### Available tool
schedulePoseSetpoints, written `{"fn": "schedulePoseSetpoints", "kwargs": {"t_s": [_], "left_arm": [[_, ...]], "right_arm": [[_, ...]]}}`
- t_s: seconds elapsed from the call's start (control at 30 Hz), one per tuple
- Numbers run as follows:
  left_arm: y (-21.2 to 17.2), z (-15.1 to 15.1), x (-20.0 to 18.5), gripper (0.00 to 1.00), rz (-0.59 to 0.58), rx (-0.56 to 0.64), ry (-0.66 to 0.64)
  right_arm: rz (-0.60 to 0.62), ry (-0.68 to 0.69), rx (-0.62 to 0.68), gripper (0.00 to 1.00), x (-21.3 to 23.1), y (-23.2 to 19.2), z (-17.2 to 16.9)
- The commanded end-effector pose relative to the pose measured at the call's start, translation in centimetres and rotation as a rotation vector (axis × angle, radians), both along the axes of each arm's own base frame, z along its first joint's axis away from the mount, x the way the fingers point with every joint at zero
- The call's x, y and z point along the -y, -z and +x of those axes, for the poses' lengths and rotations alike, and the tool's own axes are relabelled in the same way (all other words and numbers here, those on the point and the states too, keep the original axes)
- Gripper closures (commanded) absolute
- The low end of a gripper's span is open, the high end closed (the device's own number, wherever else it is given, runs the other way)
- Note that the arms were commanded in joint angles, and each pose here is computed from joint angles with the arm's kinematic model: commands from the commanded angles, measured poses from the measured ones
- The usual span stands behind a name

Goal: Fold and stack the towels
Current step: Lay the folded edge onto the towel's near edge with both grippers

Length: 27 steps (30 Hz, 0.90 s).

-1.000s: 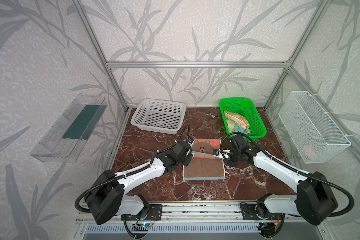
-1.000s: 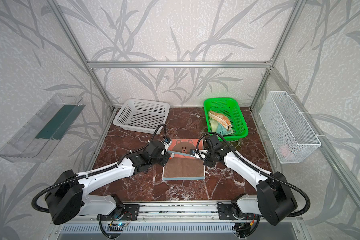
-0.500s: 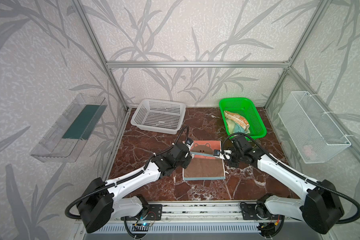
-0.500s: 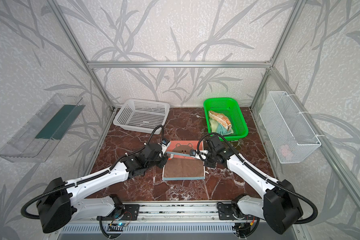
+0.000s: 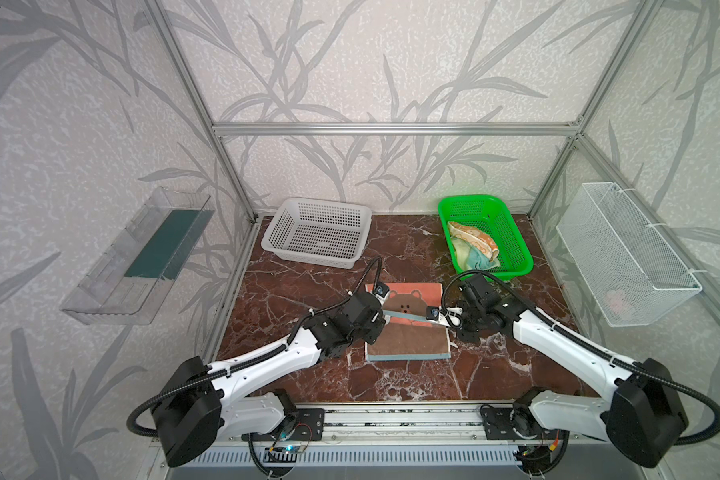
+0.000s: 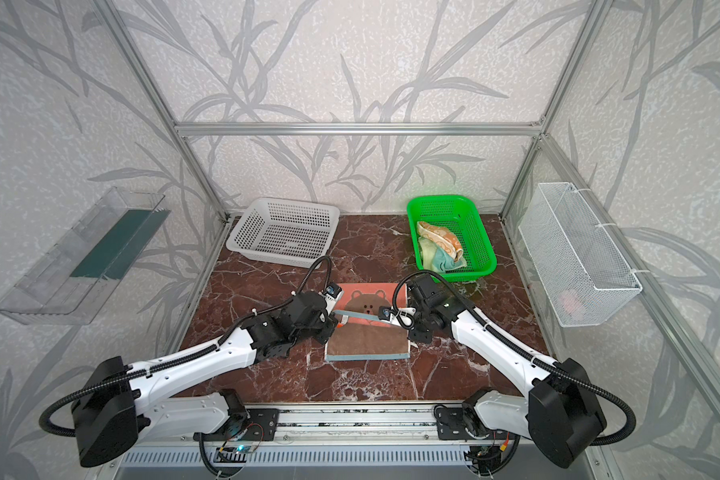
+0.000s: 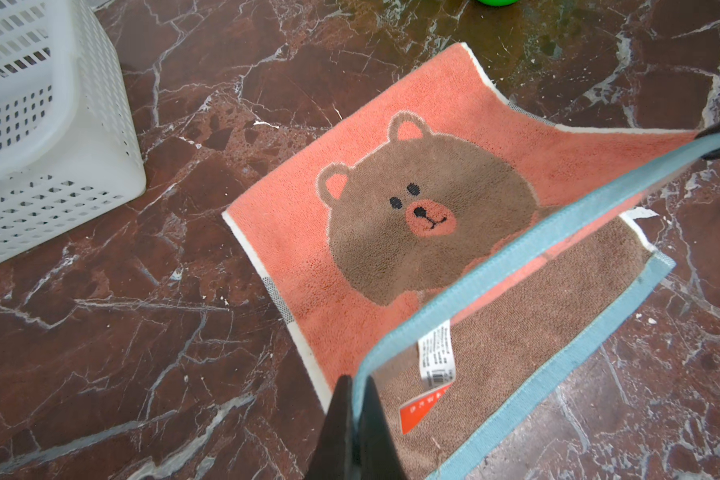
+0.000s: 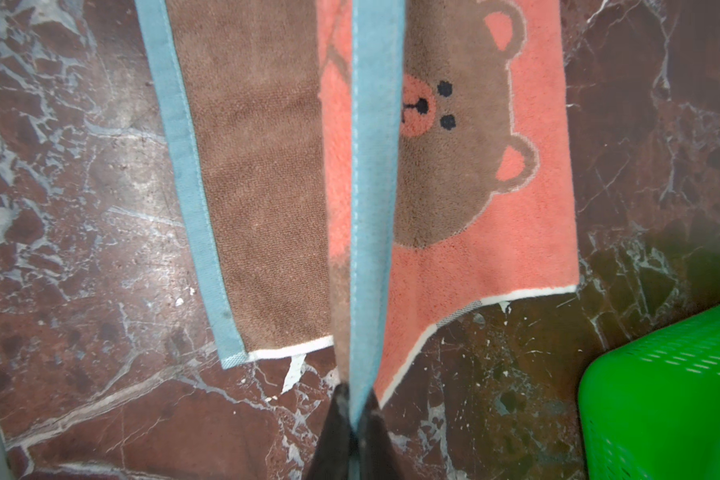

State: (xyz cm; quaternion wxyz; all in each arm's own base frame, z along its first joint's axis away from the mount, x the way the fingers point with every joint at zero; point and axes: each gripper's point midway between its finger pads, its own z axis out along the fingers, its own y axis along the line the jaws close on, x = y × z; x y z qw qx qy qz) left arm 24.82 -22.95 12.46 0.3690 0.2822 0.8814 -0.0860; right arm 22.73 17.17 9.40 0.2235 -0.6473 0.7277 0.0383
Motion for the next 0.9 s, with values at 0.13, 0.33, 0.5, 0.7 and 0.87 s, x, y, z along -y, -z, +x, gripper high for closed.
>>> {"fn": "schedulePoseSetpoints", "kwargs": {"t_s": [0.13, 0.33, 0.5, 0.7, 0.87], "left_arm": [[1.2, -1.2, -1.0, 1.00, 0.015, -0.038, -0.033], [1.5, -1.9, -1.4, 1.00, 0.012, -0.048, -0.046], [2.1, -2.3, -1.6, 1.00, 0.000, -0.055, -0.057], [3.6, -2.6, -1.9, 1.00, 0.013, -0.074, -0.070], [4.7, -2.8, -1.6, 1.00, 0.009, -0.096, -0.061]], "right_arm": [[-0.041, -0.020, -0.069, 1.00, -0.1, -0.1, -1.6], [-0.045, -0.038, -0.089, 1.00, -0.4, 0.2, -2.6], [-0.060, -0.054, -0.121, 1.00, -0.7, 0.9, -3.2], [-0.086, -0.058, -0.172, 0.99, -0.8, 2.3, -3.9], [-0.122, -0.054, -0.203, 0.97, -0.7, 3.6, -4.0]]}}
